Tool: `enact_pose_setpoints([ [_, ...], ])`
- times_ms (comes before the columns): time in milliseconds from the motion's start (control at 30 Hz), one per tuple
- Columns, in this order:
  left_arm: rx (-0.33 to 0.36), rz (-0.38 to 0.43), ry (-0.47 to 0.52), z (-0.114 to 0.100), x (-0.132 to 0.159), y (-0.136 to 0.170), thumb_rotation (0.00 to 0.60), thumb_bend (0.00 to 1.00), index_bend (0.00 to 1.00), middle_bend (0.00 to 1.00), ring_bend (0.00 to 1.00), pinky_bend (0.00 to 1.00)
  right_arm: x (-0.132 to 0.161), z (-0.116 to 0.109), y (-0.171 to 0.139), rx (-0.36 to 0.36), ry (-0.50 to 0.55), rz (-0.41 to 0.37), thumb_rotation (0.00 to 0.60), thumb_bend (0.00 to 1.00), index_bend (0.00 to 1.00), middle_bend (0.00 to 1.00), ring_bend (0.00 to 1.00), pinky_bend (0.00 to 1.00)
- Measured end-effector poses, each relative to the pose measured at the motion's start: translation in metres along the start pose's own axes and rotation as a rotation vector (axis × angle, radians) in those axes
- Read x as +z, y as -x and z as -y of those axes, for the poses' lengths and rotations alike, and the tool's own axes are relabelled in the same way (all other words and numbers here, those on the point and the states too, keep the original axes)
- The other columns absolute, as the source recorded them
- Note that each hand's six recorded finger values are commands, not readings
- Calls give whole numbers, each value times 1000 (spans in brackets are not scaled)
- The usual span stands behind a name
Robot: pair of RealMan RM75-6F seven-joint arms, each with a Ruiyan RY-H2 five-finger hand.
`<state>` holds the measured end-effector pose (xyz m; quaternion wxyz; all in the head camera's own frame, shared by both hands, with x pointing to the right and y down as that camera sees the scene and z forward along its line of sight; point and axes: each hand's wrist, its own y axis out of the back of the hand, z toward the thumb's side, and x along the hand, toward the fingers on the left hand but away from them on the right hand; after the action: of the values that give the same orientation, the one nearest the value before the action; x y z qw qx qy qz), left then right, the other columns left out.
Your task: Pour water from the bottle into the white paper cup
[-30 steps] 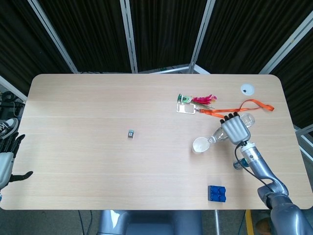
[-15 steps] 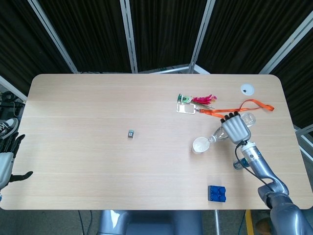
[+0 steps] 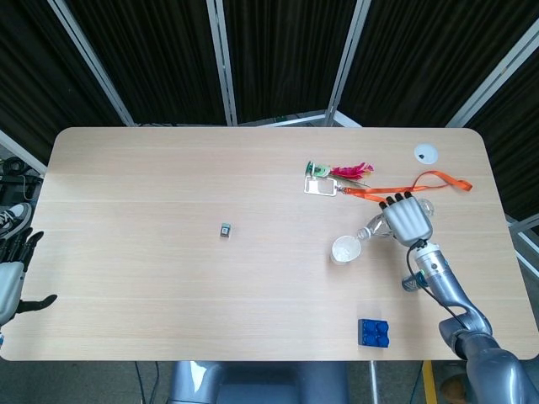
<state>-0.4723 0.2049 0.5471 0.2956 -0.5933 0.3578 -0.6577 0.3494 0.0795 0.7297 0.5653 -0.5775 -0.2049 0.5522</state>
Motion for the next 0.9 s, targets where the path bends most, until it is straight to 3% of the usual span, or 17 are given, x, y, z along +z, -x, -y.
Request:
enact_pose_setpoints([
  [467,1,4,7,-1,1,1,600,0,0,0,0,0,-8,-28,9,-83,492,75,600,359,555,617,563,592],
  [733,4,15,21,-4,0,2,600,0,0,0,0,0,2,-61,9,-128,747,30,600,359,556,617,563,592],
  [900,9,26,33,-8,-1,4,600,0,0,0,0,0,18,-86,5,-121,891,-27,600,360,555,618,563,592],
])
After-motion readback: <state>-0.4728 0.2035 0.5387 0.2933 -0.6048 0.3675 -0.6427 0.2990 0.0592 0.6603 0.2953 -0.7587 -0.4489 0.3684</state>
